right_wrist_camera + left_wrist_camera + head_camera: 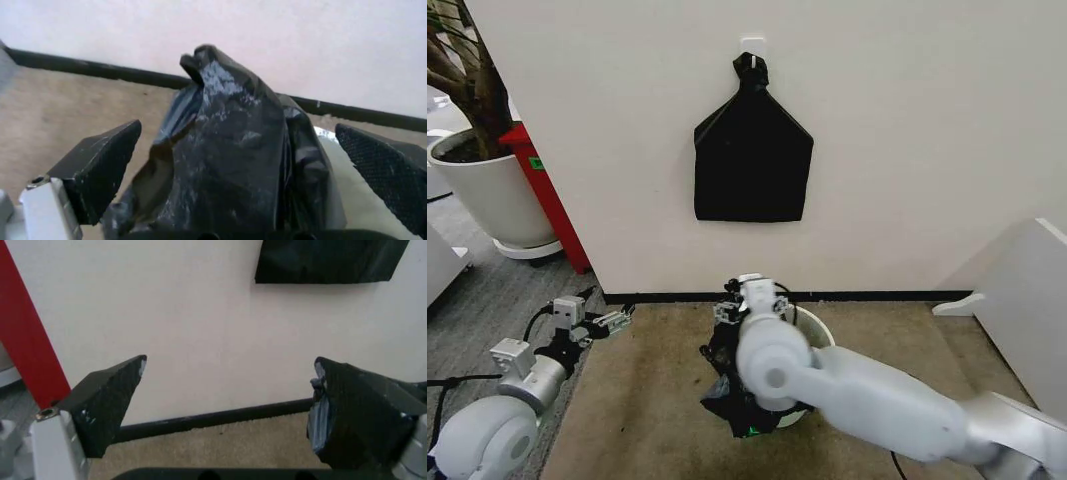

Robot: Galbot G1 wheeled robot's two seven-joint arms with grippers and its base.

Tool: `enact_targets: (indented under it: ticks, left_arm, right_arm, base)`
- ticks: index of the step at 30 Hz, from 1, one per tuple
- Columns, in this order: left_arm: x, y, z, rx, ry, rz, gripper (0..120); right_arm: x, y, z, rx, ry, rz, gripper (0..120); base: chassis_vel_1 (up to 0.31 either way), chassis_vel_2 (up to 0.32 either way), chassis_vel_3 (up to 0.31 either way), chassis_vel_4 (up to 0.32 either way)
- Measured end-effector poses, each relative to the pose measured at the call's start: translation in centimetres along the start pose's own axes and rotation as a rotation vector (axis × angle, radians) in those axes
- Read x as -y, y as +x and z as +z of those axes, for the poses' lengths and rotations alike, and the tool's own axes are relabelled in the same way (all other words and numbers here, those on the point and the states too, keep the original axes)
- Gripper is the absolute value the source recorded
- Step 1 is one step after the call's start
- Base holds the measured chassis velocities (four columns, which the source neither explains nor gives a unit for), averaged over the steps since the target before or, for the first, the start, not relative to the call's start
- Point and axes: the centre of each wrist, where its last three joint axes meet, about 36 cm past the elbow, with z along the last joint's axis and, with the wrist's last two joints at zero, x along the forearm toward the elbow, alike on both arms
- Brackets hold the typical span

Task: Place the garbage bag over the trash bin.

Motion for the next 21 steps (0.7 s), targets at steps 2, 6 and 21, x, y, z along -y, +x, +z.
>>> enact_targets:
  ticks: [2, 6, 21]
  left_arm:
    - [-0.1, 0.0, 0.2, 0.002, -0.004, 0.001, 100]
    - [-0.3, -0.1, 0.8, 0.000, -0.012, 0.001, 100]
    - [-0.7, -0.1, 1.3, 0.011, -0.002, 0.017, 100]
  right_arm:
    - [-0.9, -0.2, 0.4, -0.005, 0.010, 0.011, 100]
    - [-3.1, -0.9, 1.1, -0.022, 0.006, 0.021, 100]
    - [-5.5, -4.5, 3.3, -0.030, 0.070, 0.118, 100]
  base:
    - [0.000, 0.000, 0.000, 0.000]
    - [0.000, 0.000, 0.000, 0.000]
    - [0.000, 0.000, 0.000, 0.000]
